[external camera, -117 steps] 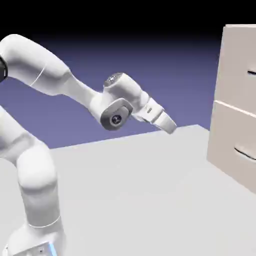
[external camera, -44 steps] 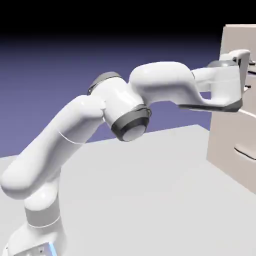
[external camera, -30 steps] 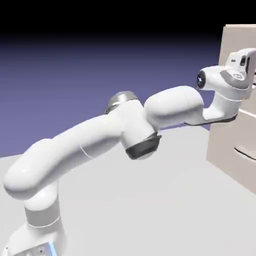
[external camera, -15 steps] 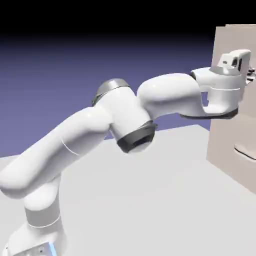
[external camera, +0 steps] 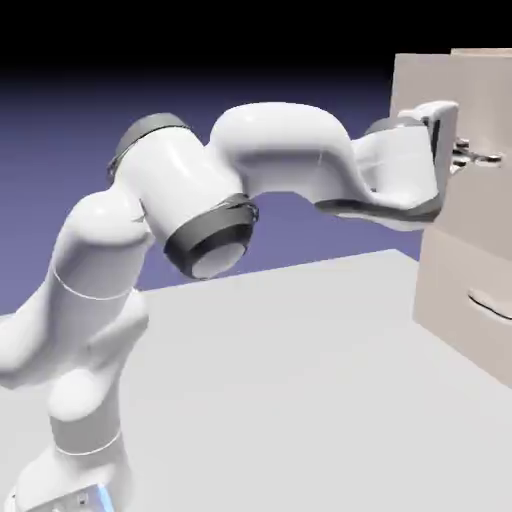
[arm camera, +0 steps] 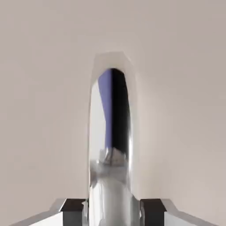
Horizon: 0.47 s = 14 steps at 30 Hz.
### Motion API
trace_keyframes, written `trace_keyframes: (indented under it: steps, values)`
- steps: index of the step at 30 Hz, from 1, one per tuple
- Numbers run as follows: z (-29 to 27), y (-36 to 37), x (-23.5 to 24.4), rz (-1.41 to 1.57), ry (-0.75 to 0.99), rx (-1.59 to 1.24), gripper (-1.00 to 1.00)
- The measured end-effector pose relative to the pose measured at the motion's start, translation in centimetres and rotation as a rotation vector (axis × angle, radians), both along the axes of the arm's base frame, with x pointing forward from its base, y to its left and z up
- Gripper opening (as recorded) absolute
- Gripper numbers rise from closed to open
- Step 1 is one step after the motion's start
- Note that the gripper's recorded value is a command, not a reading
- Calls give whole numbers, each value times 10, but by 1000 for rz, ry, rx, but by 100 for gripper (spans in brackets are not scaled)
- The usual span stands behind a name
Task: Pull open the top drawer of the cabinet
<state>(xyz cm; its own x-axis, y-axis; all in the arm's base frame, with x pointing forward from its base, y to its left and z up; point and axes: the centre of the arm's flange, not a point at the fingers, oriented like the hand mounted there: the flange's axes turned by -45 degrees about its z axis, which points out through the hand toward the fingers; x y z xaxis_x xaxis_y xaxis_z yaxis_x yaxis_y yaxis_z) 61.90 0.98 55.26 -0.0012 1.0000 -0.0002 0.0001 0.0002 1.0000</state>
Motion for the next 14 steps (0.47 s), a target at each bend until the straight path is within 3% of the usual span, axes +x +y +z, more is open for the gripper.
trace_keyframes:
  steps: [11, 12, 14]
  values:
    - [0, 0, -76, 0, 0, 0, -100]
    - [0, 0, -78, 0, 0, 0, 100]
    - [0, 0, -78, 0, 0, 0, 100]
